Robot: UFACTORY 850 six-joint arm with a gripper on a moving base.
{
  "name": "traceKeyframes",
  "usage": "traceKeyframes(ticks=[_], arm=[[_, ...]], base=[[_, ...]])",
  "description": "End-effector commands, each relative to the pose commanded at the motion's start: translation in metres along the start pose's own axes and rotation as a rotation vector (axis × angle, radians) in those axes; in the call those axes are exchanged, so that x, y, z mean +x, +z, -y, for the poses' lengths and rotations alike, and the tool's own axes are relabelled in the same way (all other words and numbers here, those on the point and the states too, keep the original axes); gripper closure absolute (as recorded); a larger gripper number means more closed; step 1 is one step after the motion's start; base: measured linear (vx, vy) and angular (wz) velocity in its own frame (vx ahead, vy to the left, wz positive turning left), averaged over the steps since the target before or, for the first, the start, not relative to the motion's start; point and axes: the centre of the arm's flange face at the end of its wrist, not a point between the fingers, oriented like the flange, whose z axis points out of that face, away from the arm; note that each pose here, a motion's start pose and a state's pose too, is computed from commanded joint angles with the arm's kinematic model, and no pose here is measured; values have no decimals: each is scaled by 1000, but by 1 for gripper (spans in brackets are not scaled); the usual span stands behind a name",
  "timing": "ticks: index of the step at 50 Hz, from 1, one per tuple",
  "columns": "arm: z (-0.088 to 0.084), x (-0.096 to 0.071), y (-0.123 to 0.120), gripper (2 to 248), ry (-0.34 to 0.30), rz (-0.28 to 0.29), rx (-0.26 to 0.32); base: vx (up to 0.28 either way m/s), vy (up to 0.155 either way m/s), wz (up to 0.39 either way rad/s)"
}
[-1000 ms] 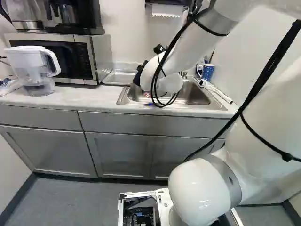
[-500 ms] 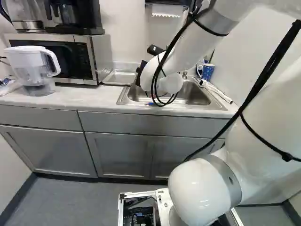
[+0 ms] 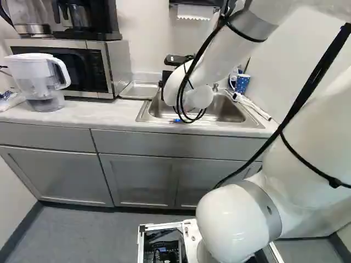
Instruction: Rinse the cup and place it in the tray
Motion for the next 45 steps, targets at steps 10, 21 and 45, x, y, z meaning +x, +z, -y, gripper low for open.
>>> traceKeyframes(ticks=[10, 21, 45], arm=[[0, 0, 0, 126, -42, 0, 0], [0, 0, 0, 126, -42, 0, 0], [14, 16, 43, 126, -46, -75, 32]], base=[[0, 0, 0], [0, 0, 0], [0, 0, 0]])
